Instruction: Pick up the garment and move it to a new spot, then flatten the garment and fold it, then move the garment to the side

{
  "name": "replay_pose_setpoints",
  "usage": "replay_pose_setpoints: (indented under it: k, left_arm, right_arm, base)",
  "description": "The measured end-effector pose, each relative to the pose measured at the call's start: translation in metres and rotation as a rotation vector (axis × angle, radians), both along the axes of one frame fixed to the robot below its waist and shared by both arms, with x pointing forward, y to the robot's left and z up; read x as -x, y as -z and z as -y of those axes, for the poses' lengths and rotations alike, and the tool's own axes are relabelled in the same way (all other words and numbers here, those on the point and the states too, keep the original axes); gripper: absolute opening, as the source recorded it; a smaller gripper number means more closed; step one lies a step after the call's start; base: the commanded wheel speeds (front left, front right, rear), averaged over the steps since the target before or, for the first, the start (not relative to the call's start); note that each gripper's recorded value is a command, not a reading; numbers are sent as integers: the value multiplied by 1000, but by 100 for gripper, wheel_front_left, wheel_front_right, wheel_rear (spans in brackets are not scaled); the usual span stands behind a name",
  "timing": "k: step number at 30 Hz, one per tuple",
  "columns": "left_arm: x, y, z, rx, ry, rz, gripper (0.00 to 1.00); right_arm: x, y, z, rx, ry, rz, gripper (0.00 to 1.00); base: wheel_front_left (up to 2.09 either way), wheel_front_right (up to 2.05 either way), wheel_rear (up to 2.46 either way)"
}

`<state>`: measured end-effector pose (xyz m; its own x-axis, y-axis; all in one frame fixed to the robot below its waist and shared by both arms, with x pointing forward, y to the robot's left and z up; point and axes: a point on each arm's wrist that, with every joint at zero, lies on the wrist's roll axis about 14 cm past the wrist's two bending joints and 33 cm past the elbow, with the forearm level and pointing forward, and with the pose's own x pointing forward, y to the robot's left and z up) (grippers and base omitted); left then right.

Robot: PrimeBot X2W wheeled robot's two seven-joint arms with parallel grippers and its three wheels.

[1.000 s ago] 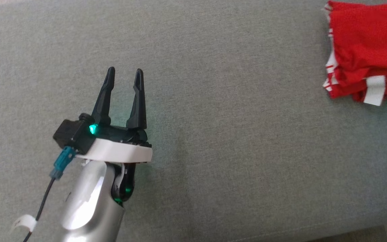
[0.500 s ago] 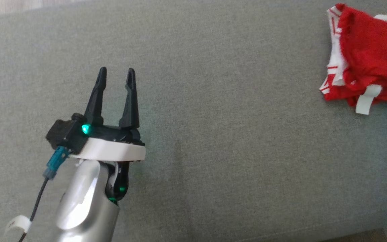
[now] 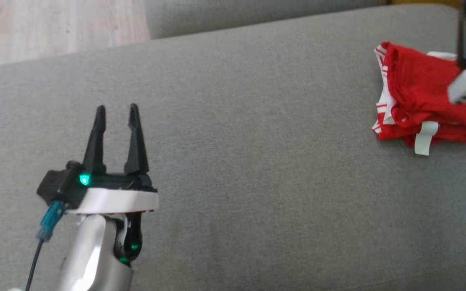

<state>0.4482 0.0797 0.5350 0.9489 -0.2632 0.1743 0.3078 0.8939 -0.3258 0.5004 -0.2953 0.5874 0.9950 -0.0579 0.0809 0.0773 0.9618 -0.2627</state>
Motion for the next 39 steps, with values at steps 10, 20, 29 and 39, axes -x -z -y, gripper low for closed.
replay_pose_setpoints:
  k: [10,20,29,39]
  left_arm:
    - [21,-3,-38,-20,-110,5,100]
    - [41,21,-60,-20,-174,-72,100]
    - [51,33,-67,1,-184,-108,100]
    - [53,32,-67,24,-187,-111,100]
  right_arm:
    - [14,-15,-95,-255,-169,133,100]
    - [66,74,-123,-399,-169,-22,100]
    - [96,105,-134,-460,-173,-98,100]
    - [95,91,-132,-468,-175,-51,100]
  base:
    - [0,0,0]
    - [0,0,0]
    - [0,0,0]
    - [0,0,0]
